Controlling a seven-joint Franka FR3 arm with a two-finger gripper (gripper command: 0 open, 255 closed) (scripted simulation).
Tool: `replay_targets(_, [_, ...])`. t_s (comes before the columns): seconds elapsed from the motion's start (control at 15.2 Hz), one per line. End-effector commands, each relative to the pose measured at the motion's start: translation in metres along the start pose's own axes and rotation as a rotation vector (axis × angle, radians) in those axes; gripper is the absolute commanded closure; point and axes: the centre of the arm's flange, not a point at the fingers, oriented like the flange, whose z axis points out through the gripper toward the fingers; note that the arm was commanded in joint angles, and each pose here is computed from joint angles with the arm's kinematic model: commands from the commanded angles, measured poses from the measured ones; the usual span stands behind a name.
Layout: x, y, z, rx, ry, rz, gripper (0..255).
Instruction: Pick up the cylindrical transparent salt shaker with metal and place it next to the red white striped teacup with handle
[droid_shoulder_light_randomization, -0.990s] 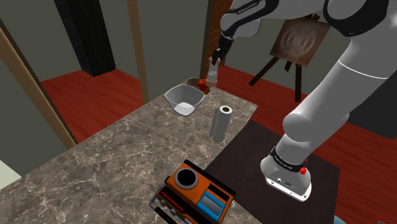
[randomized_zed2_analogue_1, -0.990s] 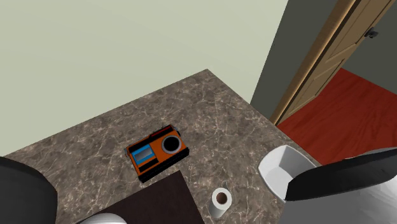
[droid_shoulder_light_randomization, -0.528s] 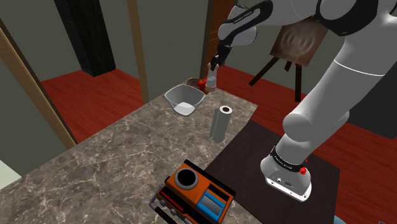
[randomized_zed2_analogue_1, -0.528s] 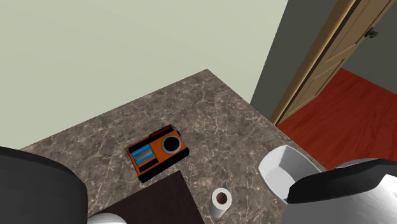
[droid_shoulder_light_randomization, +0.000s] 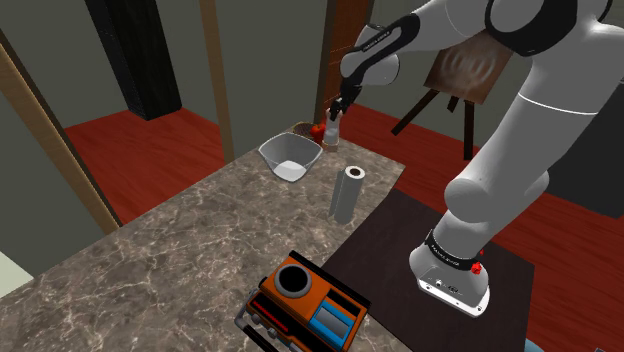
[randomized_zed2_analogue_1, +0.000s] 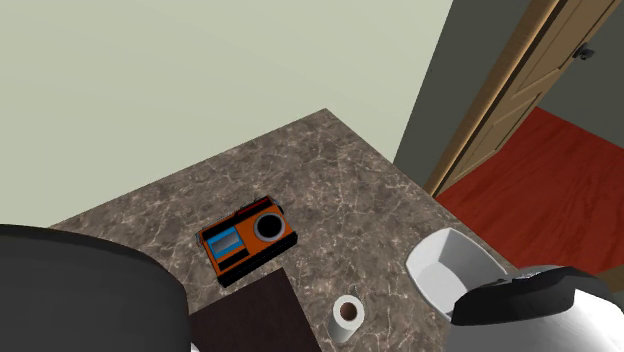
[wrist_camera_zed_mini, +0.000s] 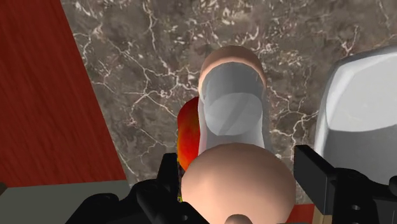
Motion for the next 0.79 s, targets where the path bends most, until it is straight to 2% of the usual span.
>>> replay_targets(0.0, [-0.003,-0.001,0.011,0.000,0.001,0.000,255])
replay_targets(0.4, [-0.011,-0.003,0.040,0.000,0.001,0.000,255])
replay_targets(0.73, [-0.011,-0.003,0.040,0.000,0.001,0.000,255])
